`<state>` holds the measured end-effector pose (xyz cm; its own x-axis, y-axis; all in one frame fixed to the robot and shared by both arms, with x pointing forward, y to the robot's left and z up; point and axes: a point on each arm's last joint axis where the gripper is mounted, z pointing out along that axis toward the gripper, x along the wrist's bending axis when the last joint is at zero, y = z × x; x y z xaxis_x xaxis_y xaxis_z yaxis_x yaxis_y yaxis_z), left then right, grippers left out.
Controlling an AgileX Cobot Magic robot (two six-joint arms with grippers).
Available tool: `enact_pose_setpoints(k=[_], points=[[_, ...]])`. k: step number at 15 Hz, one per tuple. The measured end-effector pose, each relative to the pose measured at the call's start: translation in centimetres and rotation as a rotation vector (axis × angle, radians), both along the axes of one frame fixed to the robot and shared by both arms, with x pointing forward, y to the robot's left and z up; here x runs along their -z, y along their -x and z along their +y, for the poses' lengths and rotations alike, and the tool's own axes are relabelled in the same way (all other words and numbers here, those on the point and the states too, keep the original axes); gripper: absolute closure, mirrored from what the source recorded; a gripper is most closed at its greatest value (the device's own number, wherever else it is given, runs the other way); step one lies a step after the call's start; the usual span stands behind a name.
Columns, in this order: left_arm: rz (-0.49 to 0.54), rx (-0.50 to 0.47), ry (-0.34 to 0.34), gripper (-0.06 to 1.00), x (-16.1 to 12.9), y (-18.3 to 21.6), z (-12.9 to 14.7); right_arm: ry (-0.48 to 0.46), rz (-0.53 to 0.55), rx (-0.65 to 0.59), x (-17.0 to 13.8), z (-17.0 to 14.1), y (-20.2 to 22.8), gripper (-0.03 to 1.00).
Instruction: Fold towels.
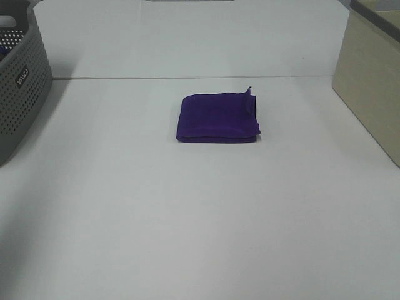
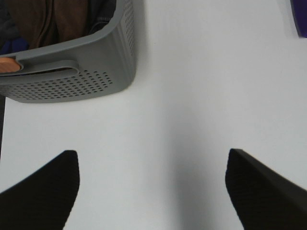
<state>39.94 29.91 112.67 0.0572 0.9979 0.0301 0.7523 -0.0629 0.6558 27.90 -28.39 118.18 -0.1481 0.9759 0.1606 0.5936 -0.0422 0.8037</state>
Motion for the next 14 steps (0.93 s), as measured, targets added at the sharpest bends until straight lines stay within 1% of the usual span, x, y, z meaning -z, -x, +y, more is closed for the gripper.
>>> enact_pose_setpoints(k=[3, 4, 6, 7, 11, 12, 14], points=[[-0.132, 0.0, 0.0, 0.18, 1.1, 5.4, 0.1, 0.003, -0.04, -0.006, 2.6, -0.4, 2.8, 0.18], [-0.146, 0.0, 0.001, 0.18, 1.4, 6.1, 0.1, 0.005, -0.044, -0.008, 3.0, -0.5, 3.1, 0.18], [-0.23, -0.003, 0.004, 0.18, 2.3, 9.2, 0.1, 0.025, -0.088, -0.024, 4.5, -0.7, 4.7, 0.18], [-0.294, -0.009, 0.012, 0.18, 3.4, 12.0, 0.1, 0.027, -0.14, -0.029, 5.9, -1.0, 6.3, 0.18], [-0.378, -0.01, 0.016, 0.18, 5.1, 16.5, 0.2, 0.024, -0.209, -0.028, 8.5, -1.3, 8.3, 0.18], [-0.39, -0.01, 0.016, 0.18, 5.8, 17.3, 0.2, 0.026, -0.194, -0.029, 9.0, -1.3, 8.1, 0.18], [-0.351, -0.01, 0.02, 0.18, 7.0, 17.4, 0.2, 0.052, -0.157, -0.041, 10.1, -1.2, 7.5, 0.18]])
